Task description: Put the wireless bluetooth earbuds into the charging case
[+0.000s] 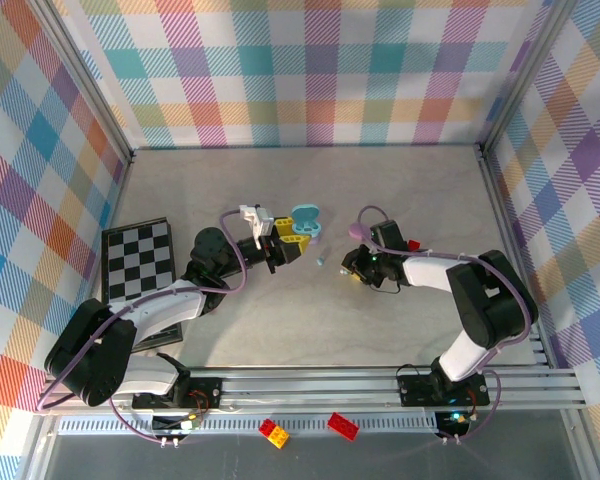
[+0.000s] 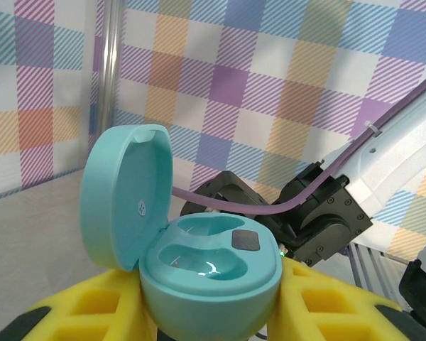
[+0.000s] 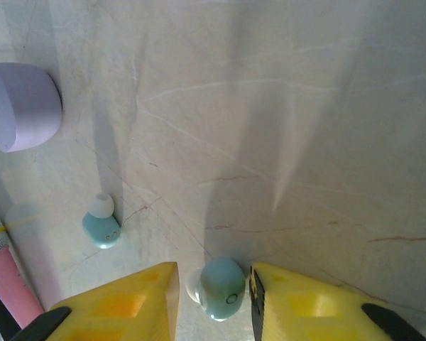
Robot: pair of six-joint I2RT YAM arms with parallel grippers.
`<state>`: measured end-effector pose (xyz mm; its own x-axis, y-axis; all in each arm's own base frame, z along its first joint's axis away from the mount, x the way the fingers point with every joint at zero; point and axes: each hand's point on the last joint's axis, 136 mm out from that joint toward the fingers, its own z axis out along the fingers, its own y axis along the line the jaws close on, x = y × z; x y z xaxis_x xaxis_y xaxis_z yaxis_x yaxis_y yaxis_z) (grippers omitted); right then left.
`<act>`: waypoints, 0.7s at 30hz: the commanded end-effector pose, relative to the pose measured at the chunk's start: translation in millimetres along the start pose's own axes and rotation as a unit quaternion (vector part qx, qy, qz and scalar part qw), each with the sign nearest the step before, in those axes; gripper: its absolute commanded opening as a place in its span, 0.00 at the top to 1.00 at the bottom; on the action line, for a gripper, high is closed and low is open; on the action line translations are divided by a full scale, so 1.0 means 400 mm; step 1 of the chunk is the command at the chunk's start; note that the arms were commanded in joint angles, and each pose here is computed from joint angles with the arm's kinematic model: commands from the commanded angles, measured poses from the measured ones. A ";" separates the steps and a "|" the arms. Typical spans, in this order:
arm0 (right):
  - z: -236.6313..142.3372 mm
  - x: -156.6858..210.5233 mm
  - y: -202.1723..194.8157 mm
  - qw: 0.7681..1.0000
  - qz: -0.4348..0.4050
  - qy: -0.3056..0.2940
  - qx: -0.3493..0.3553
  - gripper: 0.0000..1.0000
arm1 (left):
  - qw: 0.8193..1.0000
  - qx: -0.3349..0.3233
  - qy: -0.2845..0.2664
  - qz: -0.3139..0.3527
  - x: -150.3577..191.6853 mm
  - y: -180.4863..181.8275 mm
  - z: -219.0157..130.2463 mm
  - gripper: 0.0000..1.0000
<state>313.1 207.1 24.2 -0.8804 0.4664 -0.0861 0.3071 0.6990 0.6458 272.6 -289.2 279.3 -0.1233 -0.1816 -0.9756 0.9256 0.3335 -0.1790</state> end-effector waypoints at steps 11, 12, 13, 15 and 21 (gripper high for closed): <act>0.025 0.004 0.002 0.999 -0.014 0.024 0.017 0.79 | 0.999 -0.010 -0.008 0.042 -0.023 -0.008 -0.023 0.63; 0.025 0.005 -0.001 0.999 -0.017 0.026 0.024 0.80 | 0.999 -0.010 -0.006 0.044 -0.022 -0.008 -0.023 0.63; 0.025 0.007 -0.005 0.999 -0.020 0.029 0.030 0.80 | 0.999 -0.010 -0.005 0.045 -0.022 -0.009 -0.023 0.63; 0.024 0.011 -0.012 0.998 -0.026 0.035 0.040 0.81 | 0.999 -0.012 -0.003 0.046 -0.020 -0.008 -0.023 0.63; 0.035 0.021 -0.022 0.996 -0.035 0.054 0.053 0.77 | 0.999 -0.014 0.000 0.048 -0.015 -0.006 -0.025 0.63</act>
<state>320.5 214.3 20.8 -0.9146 0.3971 -0.0769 0.2732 0.7467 0.6065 268.4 -284.9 280.2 -0.0726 -0.1467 -0.9865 0.9263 0.3567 -0.1213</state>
